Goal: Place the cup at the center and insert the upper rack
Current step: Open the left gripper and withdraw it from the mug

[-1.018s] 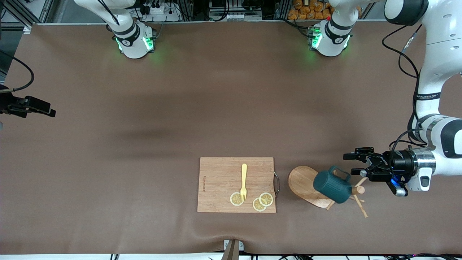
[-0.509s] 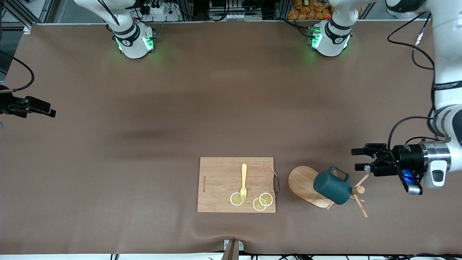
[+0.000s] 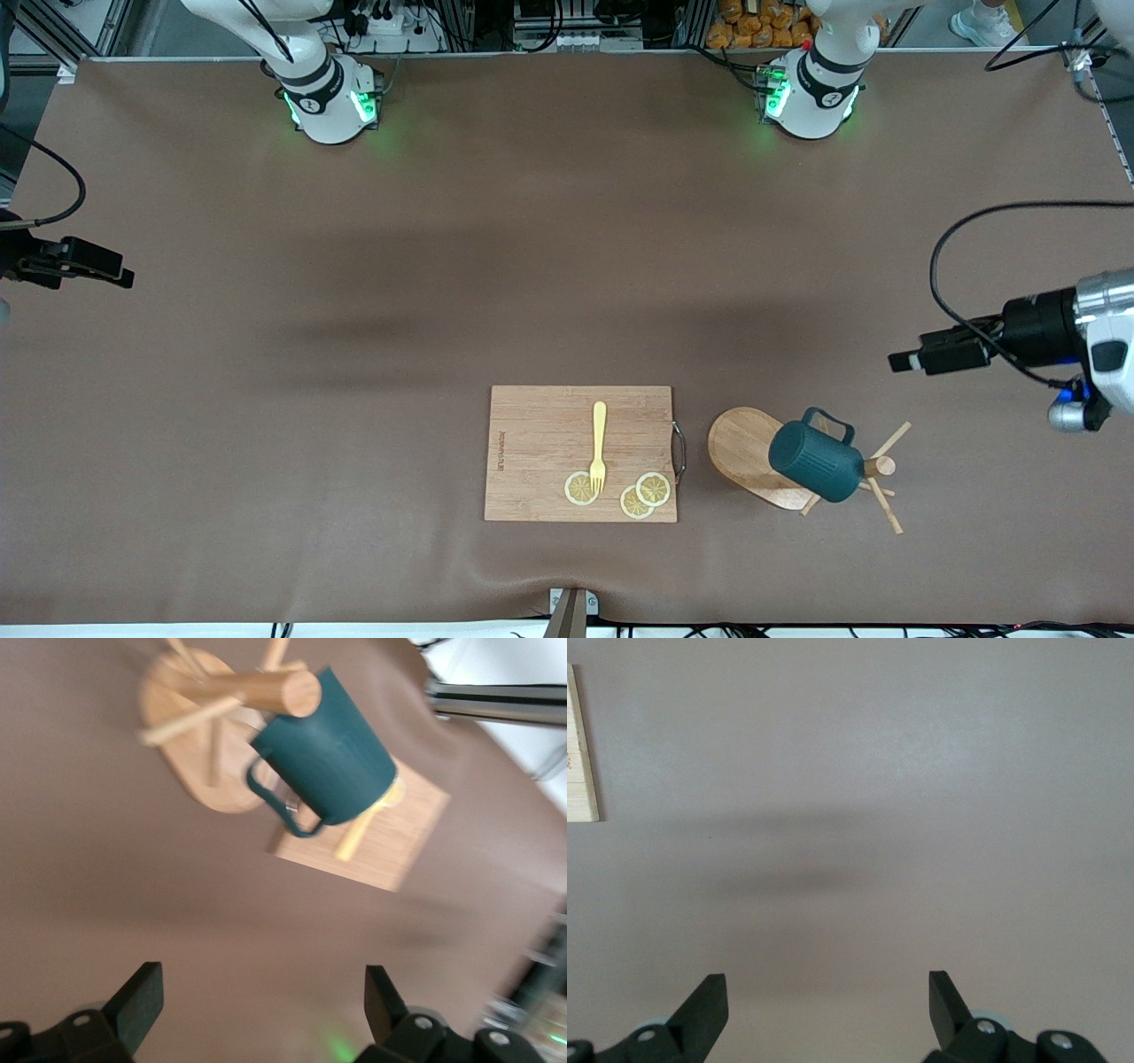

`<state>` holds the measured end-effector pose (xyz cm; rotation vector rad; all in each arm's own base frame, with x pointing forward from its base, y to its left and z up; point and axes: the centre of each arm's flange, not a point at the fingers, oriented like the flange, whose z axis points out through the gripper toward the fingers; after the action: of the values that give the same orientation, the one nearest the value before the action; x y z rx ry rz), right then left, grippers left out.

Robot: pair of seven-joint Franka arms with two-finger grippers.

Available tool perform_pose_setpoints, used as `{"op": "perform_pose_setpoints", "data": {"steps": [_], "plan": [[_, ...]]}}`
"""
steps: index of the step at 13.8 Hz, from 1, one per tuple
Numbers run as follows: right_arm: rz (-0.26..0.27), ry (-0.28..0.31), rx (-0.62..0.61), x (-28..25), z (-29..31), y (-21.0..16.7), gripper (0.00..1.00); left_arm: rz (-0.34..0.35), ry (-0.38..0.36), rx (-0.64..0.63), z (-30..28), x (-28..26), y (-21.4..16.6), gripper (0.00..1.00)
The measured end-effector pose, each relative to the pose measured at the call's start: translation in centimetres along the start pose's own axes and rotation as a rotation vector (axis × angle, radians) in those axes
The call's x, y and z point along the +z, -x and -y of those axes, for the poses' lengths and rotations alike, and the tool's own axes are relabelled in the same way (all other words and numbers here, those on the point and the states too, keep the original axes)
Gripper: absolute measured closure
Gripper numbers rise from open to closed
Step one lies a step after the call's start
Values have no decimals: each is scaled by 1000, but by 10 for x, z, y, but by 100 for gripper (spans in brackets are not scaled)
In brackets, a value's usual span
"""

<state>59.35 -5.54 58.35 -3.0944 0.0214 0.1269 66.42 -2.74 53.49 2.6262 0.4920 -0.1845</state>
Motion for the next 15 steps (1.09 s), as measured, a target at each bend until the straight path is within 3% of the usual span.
{"op": "perform_pose_setpoints", "data": {"steps": [3, 7, 12, 15], "plan": [[0, 1, -1, 0, 1, 0, 0, -108, -227, 97, -21, -26, 39, 0], [-1, 1, -1, 0, 1, 0, 0, -158, -404, 183, -16, -41, 84, 0], [-32, 3, -2, -8, 1, -2, 0, -144, -490, 271, -11, -57, 151, 0], [-45, 0, -4, -11, 2, -3, 0, -136, -507, 281, -13, -60, 171, 0]]}}
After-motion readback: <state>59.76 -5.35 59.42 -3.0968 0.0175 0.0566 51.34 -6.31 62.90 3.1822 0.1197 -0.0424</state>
